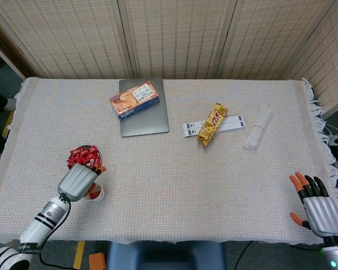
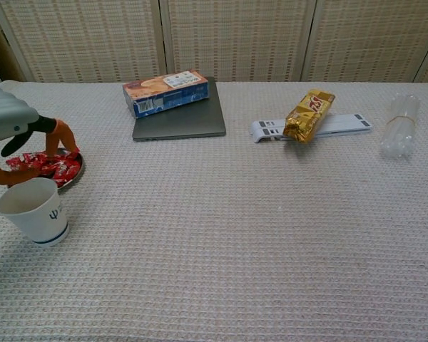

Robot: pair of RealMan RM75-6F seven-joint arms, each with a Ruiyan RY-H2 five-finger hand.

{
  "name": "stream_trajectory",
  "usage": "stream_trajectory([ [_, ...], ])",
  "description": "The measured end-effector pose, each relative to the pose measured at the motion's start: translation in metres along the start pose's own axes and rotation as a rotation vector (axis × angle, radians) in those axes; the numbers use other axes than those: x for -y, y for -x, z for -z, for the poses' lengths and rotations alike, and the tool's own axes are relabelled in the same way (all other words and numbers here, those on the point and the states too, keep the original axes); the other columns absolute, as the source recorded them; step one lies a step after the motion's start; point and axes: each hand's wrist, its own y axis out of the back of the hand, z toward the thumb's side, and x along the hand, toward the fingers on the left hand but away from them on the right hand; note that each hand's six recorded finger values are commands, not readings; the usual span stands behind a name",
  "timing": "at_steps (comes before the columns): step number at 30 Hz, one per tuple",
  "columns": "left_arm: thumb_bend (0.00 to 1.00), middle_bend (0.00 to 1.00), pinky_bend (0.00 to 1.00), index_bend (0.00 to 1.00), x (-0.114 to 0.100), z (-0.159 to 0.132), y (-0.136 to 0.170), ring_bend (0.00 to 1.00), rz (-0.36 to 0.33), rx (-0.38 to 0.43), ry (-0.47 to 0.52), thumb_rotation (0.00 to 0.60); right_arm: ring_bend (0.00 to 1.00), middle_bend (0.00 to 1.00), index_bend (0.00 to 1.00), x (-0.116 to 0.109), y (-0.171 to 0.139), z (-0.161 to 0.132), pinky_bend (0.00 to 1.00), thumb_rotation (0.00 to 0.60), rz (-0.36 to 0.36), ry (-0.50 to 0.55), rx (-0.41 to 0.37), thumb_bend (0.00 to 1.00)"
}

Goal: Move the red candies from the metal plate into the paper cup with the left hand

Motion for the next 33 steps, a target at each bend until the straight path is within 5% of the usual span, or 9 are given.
stream_trajectory([
  [3, 0.38, 0.16, 0.93, 0.12, 0.0, 0.015, -0.005, 0.22, -0.006, -0.036, -0.016, 0.6, 0.0, 0.0, 0.0, 0.0, 0.0, 0.0, 0.0, 0.6, 0.001, -0.001, 0.001, 0.11],
  [5, 0.38, 0.12, 0.92, 0.1, 0.006, 0.026, -0.01, 0.17, 0.023, -0.064, -0.01, 0.6, 0.0, 0.0, 0.0, 0.0, 0.0, 0.0, 0.0, 0.6, 0.002, -0.002, 0.004, 0.11],
  [15, 0.38, 0.07, 0.93, 0.08, 0.052, 0.079, -0.039, 0.12, 0.188, -0.198, -0.044, 0.6, 0.0, 0.0, 0.0, 0.002, 0.003, 0.0, 0.0, 0.6, -0.004, -0.008, 0.014, 0.11],
  [23, 0.38, 0.1, 0.93, 0.12, 0.081, 0.091, -0.053, 0.17, 0.276, -0.241, -0.069, 0.6, 0.0, 0.0, 0.0, 0.003, 0.004, 0.001, 0.0, 0.6, -0.003, -0.01, 0.022, 0.11],
  [33, 0.38, 0.24, 0.93, 0.26, 0.094, 0.09, -0.061, 0.37, 0.292, -0.244, -0.091, 0.6, 0.0, 0.0, 0.0, 0.004, 0.005, 0.001, 0.0, 0.6, -0.005, -0.015, 0.024, 0.11],
])
